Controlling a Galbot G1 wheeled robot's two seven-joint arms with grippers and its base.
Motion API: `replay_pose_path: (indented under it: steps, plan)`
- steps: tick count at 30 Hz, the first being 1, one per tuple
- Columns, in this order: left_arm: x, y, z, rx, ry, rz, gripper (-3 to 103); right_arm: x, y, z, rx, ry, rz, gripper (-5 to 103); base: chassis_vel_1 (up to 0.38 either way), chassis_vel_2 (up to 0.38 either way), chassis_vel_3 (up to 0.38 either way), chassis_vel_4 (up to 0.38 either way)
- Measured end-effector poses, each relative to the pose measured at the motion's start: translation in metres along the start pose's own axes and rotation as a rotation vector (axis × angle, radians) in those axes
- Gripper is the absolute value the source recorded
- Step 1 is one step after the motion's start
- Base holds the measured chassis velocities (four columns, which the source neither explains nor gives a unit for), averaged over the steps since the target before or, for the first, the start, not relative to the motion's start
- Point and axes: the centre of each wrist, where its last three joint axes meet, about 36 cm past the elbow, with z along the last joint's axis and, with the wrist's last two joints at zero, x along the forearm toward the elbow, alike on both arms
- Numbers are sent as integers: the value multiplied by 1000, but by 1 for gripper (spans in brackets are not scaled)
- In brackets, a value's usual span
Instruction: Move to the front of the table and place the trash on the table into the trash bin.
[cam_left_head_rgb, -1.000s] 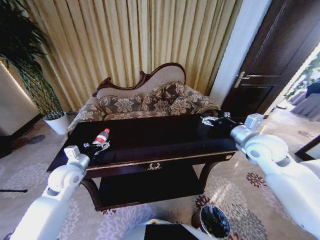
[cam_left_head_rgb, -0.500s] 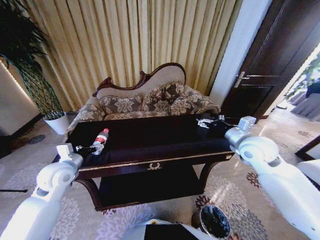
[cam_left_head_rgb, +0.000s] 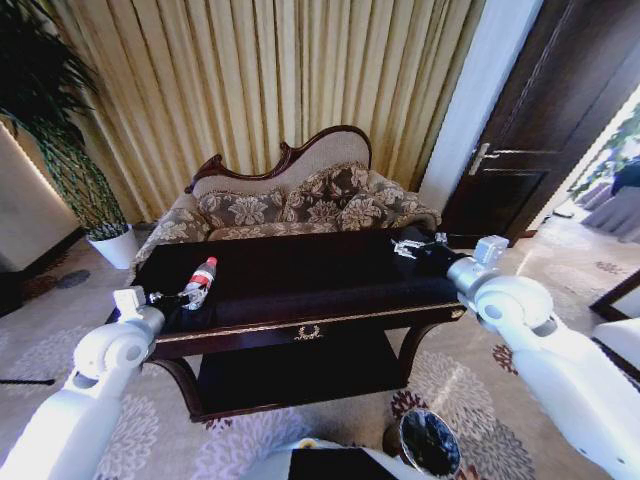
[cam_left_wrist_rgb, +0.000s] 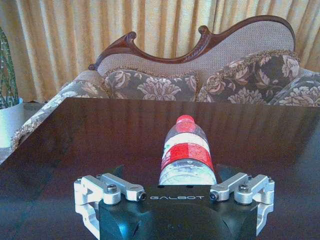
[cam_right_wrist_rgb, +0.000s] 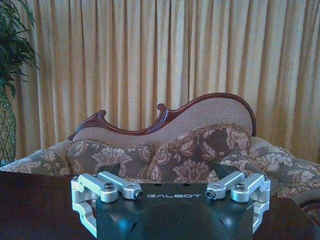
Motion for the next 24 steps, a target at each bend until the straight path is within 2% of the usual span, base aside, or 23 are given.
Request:
replay_pose_path:
  steps: [20,22,24]
  plan:
    - [7,5,3,5,7,-13,102,3,6,0,-9,-13,-11,100,0,0,0,0]
    - [7,6,3,7,7,-13,98,3,6,0,-10,-14,-13,100,0,0,0,0]
    - [7,6,4,12,10,-13,88,3,7,0,-12,-16,-15,100,0,0,0,0]
